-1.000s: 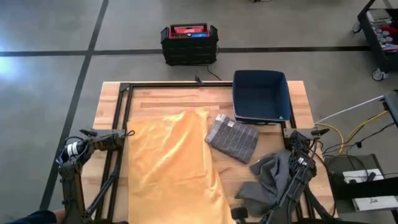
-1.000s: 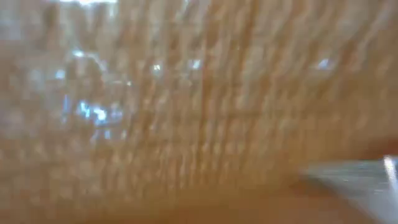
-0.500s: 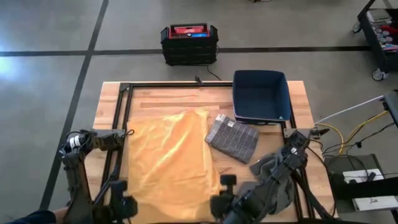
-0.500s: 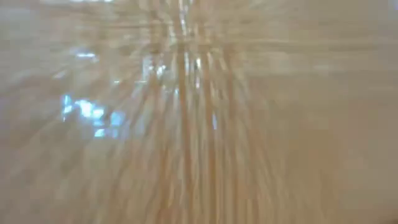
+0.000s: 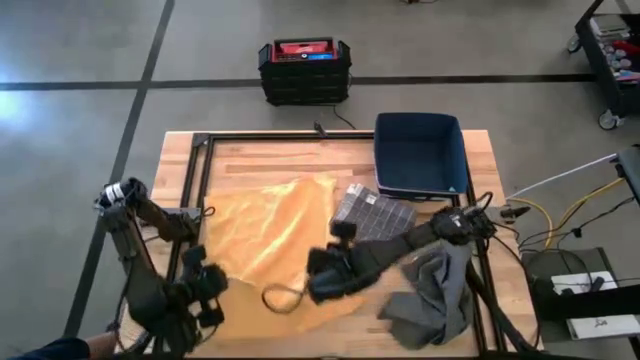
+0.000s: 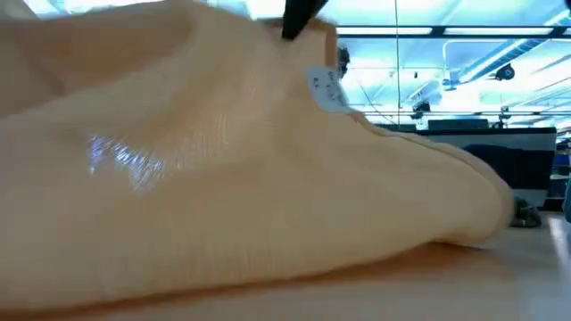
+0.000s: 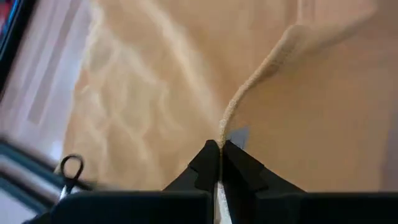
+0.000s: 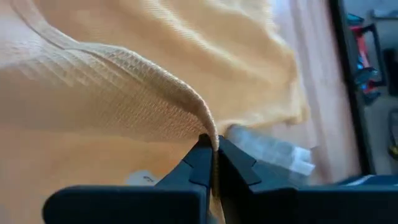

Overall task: Fold towel
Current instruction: Fold the yellow kitchen towel

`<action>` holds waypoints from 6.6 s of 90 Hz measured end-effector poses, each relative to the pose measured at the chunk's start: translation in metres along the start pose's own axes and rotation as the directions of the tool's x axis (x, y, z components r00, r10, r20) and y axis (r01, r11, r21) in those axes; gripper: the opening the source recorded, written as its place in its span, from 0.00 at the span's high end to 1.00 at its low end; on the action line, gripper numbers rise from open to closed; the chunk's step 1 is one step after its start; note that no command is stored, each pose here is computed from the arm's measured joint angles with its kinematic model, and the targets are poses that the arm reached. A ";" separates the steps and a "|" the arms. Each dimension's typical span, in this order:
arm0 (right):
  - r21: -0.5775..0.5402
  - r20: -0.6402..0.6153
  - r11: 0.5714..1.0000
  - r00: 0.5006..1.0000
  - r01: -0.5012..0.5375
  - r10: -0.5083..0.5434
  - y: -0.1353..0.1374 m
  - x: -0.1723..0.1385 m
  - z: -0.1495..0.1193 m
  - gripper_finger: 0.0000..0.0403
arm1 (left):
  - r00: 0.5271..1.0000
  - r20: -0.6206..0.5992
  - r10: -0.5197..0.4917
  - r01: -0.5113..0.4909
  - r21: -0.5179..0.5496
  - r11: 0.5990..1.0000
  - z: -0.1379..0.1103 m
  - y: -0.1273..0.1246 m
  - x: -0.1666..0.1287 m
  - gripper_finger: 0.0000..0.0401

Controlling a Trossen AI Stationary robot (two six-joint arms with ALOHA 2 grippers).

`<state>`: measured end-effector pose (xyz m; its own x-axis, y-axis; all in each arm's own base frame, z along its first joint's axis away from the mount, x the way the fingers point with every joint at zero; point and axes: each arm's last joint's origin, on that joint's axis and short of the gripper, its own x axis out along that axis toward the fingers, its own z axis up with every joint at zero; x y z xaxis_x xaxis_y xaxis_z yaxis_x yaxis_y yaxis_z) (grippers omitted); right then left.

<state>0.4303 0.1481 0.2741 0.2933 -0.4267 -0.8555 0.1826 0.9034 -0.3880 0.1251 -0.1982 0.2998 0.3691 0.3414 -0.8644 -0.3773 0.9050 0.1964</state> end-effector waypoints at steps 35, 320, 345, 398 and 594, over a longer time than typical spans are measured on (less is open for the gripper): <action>0.088 -0.090 0.994 0.994 0.072 -0.064 -0.084 0.048 0.025 1.00 | 1.000 0.008 -0.024 0.025 -0.168 0.985 -0.010 0.080 0.021 1.00; 0.159 -0.072 0.939 0.945 -0.306 0.320 -0.240 0.146 0.013 0.38 | 0.989 0.076 -0.123 0.142 -0.347 0.927 0.024 0.135 0.082 0.64; -0.084 -0.099 0.868 0.871 -0.490 0.482 -0.127 0.117 -0.024 0.42 | 0.934 -0.066 -0.350 0.321 -0.270 0.908 0.001 0.073 0.116 0.75; -0.018 -0.072 0.891 0.890 -0.453 0.451 -0.008 0.137 -0.103 0.55 | 0.885 -0.197 -0.421 0.355 -0.298 0.886 -0.046 -0.014 0.159 0.82; 0.068 0.364 0.892 0.844 -0.446 0.394 -0.039 0.114 -0.116 0.97 | 0.874 0.087 -0.478 0.478 -0.330 0.814 -0.072 -0.049 0.095 0.82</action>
<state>0.3481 0.0691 0.1518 0.6612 -0.0197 -0.7500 0.0963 0.9936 0.0588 0.1172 -0.2280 0.1745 0.5771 -0.1123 -0.8089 -0.4107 0.8162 -0.4063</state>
